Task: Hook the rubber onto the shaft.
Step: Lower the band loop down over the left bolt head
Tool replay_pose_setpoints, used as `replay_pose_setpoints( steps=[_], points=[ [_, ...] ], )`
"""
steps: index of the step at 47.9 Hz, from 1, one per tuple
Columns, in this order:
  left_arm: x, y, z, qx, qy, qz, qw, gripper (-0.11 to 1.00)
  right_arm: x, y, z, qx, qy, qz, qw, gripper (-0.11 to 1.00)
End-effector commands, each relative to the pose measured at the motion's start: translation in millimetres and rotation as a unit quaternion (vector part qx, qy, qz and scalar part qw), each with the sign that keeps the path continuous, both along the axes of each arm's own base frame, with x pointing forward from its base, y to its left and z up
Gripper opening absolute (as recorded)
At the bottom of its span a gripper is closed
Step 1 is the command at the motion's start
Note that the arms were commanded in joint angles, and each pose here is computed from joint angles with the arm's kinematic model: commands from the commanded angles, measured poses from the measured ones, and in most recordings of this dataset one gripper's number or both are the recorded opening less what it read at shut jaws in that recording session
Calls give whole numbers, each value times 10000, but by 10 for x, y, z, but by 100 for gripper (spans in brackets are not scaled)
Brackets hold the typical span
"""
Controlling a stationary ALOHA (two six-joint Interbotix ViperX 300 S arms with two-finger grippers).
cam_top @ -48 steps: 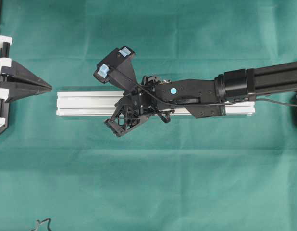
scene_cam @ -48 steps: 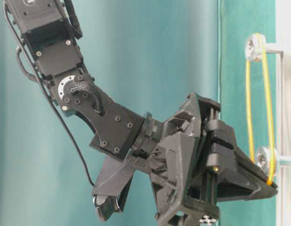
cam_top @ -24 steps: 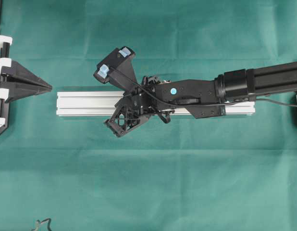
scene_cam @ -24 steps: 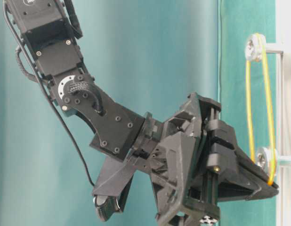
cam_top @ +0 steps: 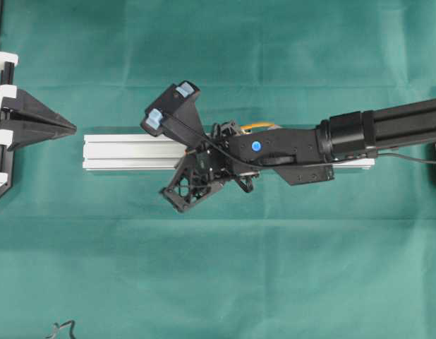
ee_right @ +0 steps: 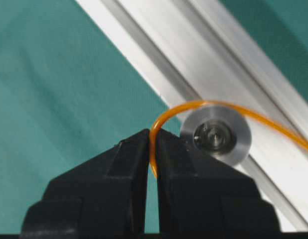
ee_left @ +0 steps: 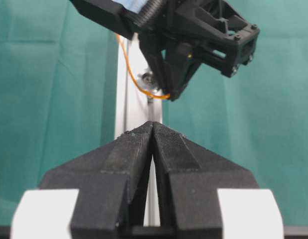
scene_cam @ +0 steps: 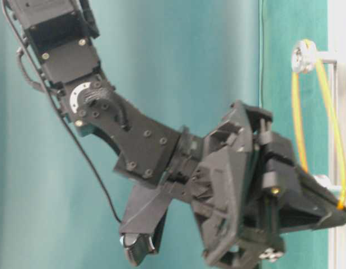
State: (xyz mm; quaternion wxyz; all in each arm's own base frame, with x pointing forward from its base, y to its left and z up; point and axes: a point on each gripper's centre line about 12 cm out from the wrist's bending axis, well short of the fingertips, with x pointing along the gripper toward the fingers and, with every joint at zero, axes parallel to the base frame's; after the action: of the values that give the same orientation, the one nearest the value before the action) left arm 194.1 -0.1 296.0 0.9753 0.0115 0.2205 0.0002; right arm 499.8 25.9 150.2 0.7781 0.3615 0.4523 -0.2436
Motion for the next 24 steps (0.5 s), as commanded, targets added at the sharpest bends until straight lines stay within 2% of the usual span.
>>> replay_pose_setpoints(
  steps=[1,24],
  points=[
    [32,-5,125,14,-161,-16,9999,0,-42,91,239,42,-236,75,9997,7],
    [31,-5,118,14,-154,-16,9999,0,-393,115,321,19,-121,152,9998,7]
  ],
)
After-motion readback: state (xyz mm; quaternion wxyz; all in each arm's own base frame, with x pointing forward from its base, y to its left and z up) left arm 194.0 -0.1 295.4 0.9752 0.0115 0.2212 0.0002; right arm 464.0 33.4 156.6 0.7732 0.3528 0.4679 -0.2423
